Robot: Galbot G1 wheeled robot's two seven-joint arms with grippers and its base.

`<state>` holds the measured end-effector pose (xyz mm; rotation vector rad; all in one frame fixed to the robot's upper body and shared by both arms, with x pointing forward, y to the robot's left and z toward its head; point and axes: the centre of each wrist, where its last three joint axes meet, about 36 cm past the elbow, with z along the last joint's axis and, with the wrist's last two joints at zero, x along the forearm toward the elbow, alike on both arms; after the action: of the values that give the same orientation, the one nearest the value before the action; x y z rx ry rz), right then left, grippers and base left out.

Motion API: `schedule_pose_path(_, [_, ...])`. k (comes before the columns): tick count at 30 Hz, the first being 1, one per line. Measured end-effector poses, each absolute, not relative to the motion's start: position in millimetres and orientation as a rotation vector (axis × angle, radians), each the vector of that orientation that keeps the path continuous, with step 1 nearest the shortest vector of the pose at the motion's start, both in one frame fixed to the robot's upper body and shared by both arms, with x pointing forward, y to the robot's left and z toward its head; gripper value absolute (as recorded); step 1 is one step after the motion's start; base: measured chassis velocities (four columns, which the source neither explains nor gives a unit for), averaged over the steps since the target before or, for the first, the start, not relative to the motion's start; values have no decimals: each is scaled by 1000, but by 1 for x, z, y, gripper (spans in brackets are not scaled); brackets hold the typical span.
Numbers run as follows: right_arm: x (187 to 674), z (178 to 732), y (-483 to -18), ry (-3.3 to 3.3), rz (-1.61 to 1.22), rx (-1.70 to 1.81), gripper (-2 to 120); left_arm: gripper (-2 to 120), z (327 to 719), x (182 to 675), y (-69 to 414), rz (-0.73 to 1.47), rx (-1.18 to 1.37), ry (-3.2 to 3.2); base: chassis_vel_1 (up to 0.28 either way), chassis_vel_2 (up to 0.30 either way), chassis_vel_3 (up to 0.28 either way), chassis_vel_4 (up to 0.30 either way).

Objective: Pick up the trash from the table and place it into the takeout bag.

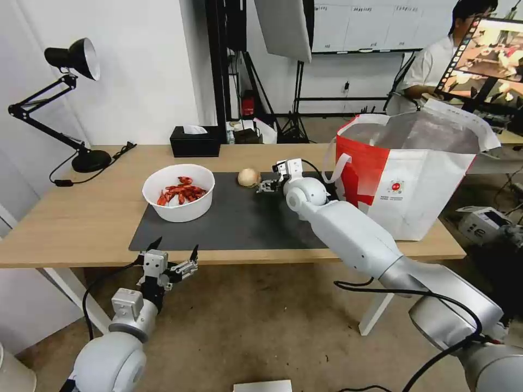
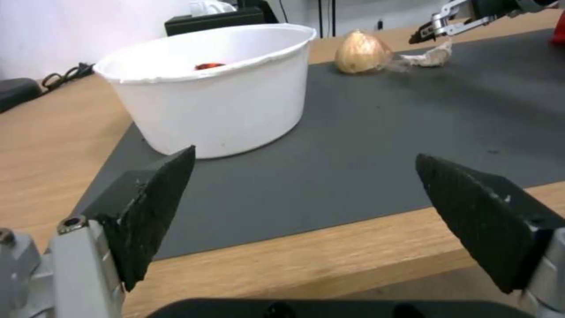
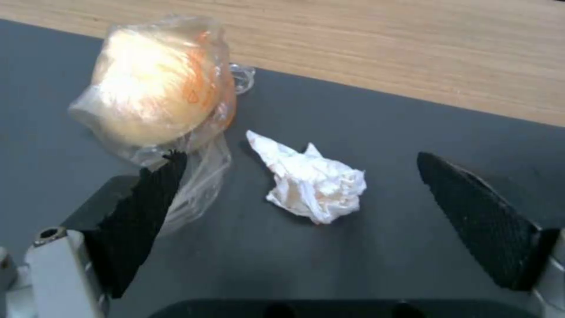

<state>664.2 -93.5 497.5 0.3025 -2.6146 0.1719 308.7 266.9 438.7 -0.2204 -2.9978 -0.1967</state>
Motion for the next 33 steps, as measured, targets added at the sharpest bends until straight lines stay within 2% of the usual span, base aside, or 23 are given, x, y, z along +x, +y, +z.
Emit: schedule_pose_path(33, [679,494,-83,-2569,147,237,100,100,436,312,264,-195,-239,-2995,0,0,0,0])
